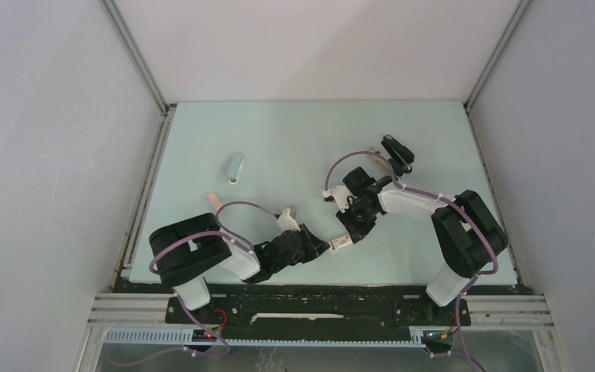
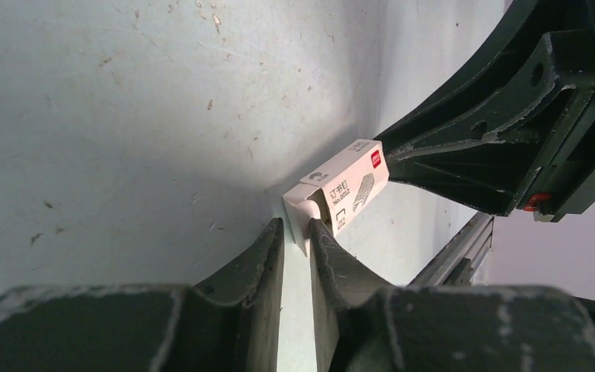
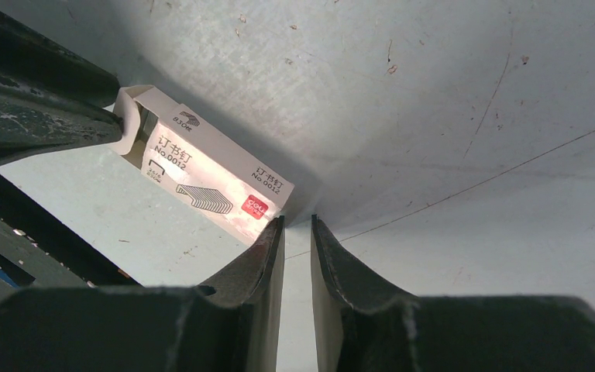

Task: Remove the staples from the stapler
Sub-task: Close the staple box at the center of the board.

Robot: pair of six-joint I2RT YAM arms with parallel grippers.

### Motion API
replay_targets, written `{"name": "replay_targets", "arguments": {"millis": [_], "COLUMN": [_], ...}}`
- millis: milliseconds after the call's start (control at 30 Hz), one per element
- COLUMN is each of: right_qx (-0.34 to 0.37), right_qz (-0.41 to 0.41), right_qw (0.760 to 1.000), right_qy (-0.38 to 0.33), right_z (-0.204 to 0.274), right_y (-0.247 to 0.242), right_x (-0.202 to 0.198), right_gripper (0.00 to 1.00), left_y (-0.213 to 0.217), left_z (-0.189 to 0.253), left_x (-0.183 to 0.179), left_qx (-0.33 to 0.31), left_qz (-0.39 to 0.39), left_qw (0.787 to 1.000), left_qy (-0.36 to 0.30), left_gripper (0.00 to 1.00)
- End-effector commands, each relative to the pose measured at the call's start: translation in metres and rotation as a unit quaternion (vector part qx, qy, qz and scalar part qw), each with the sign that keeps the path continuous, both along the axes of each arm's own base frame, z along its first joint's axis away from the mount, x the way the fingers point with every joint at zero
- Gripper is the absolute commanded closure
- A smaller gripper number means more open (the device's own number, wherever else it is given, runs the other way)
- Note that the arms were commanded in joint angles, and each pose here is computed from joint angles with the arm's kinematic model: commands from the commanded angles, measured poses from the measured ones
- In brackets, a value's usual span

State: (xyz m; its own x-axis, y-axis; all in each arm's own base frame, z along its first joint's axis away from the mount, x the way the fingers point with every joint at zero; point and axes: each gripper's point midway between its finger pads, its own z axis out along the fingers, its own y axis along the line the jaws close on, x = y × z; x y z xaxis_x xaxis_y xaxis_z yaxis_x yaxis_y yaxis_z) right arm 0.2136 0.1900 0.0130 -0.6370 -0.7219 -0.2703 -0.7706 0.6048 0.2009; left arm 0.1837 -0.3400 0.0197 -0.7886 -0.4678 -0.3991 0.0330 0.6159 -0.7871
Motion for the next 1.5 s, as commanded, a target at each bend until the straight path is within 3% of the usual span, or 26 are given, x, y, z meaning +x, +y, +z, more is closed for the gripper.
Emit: {"name": "replay_targets", "arguments": {"millis": [0,367,833,1467], "right_qx": [-0.007,-0.006,-0.005,-0.017], "right_qz": [0.007,0.008,0.021,0.021], "right_qw": [1.000,1.000,1.000,1.000], "right_qy": [0.008,0.010,0.013,0.012], "right_z": [-0.007,-0.007,-0.008,-0.012], "right_y": [0.003,0.003,0.009,0.007], "right_x": [-0.003,-0.004,-0.009,-0.009], "right_gripper": [0.73,0.73,0.73,0.73], "left_y": [-0.011,-0.016,-0.018,-0.018], "left_z": [0.005,0.010,0.015,0.031], "left_x": [0.003,0.007,0.008,0.005], "left_qx": [-0.011,-0.012,-0.015,-0.047], "left_qz": [-0.004,-0.006,-0.008,-0.015], "left_qw": [1.000,1.000,1.000,0.998], "left_qy": [-0.005,-0.009,-0.013,-0.030], "left_gripper": [0.77,0.78,0.86,0.86]}}
